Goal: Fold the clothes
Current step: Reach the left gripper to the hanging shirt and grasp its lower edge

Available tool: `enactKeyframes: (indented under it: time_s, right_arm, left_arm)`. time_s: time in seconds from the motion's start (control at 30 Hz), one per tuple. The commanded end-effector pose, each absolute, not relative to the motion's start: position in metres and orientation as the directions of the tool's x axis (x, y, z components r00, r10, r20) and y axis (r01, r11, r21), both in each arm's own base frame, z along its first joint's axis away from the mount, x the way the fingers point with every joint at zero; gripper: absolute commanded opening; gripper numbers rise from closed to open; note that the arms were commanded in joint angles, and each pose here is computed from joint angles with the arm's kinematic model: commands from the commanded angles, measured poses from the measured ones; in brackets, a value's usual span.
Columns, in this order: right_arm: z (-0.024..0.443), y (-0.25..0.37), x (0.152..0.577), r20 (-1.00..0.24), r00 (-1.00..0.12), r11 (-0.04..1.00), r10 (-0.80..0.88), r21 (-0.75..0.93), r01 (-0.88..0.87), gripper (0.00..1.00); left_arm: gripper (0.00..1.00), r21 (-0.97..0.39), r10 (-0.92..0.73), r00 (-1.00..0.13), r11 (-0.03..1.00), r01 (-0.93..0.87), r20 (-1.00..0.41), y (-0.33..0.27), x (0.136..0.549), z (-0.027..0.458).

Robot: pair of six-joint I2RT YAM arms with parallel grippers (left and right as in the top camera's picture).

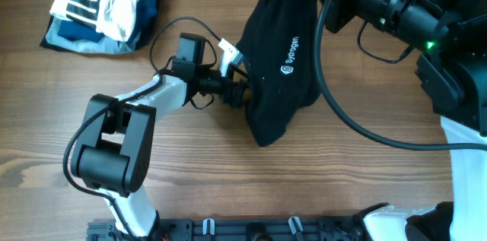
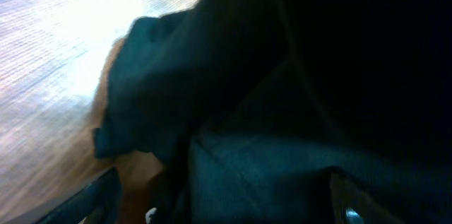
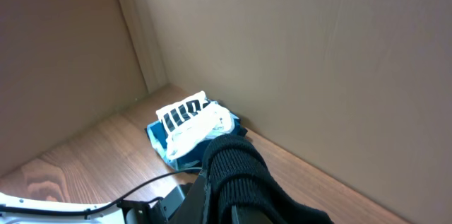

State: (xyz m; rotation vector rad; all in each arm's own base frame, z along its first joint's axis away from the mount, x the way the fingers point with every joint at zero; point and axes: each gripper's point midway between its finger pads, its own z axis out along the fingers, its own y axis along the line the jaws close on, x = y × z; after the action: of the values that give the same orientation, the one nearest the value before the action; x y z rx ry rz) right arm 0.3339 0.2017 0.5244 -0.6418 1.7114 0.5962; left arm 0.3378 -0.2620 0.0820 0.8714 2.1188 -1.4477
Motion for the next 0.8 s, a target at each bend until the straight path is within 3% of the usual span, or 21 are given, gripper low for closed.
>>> enactKeyframes:
  time_s: [0.0, 0.07, 0.17, 0.27, 0.57, 0.63, 0.73, 0.77]
  right_arm:
    - [0.543, 0.196, 0.322, -0.986, -0.131, 0.722, -0.103, 0.016, -0.692, 0.05]
    - [0.543, 0.195, 0.323, -0.986, -0.130, 0.728, -0.105, 0.013, -0.686, 0.05]
    - [0.543, 0.195, 0.323, -0.986, -0.130, 0.728, -0.104, 0.014, -0.686, 0.06]
    - [0.543, 0.191, 0.326, -0.986, -0.131, 0.744, -0.105, 0.010, -0.668, 0.05]
    - [0.542, 0.189, 0.329, -0.985, -0.133, 0.757, -0.106, 0.006, -0.653, 0.05]
    - [0.542, 0.189, 0.329, -0.985, -0.133, 0.757, -0.106, 0.007, -0.653, 0.06]
    - [0.542, 0.189, 0.329, -0.986, -0.132, 0.757, -0.105, 0.007, -0.653, 0.06]
    - [0.542, 0.189, 0.329, -0.986, -0.131, 0.758, -0.105, 0.006, -0.652, 0.06]
  left_arm:
    - [0.92, -0.702, 0.252, -0.724, 0.188, 0.687, -0.641, -0.261, 0.328, 0.086]
    - [0.79, -0.740, 0.238, -0.743, 0.122, 0.662, -0.625, -0.258, 0.320, 0.096]
    - [0.66, -0.766, 0.219, -0.752, 0.029, 0.642, -0.622, -0.256, 0.313, 0.110]
    - [0.61, -0.774, 0.218, -0.754, -0.012, 0.633, -0.620, -0.258, 0.308, 0.116]
    - [0.59, -0.815, 0.259, -0.781, -0.051, 0.577, -0.569, -0.269, 0.288, 0.117]
    - [0.46, -0.814, 0.279, -0.772, -0.067, 0.577, -0.570, -0.277, 0.281, 0.117]
    - [0.09, -0.797, 0.301, -0.747, -0.091, 0.597, -0.594, -0.287, 0.274, 0.118]
    - [0.04, -0.792, 0.299, -0.742, -0.094, 0.603, -0.600, -0.288, 0.275, 0.118]
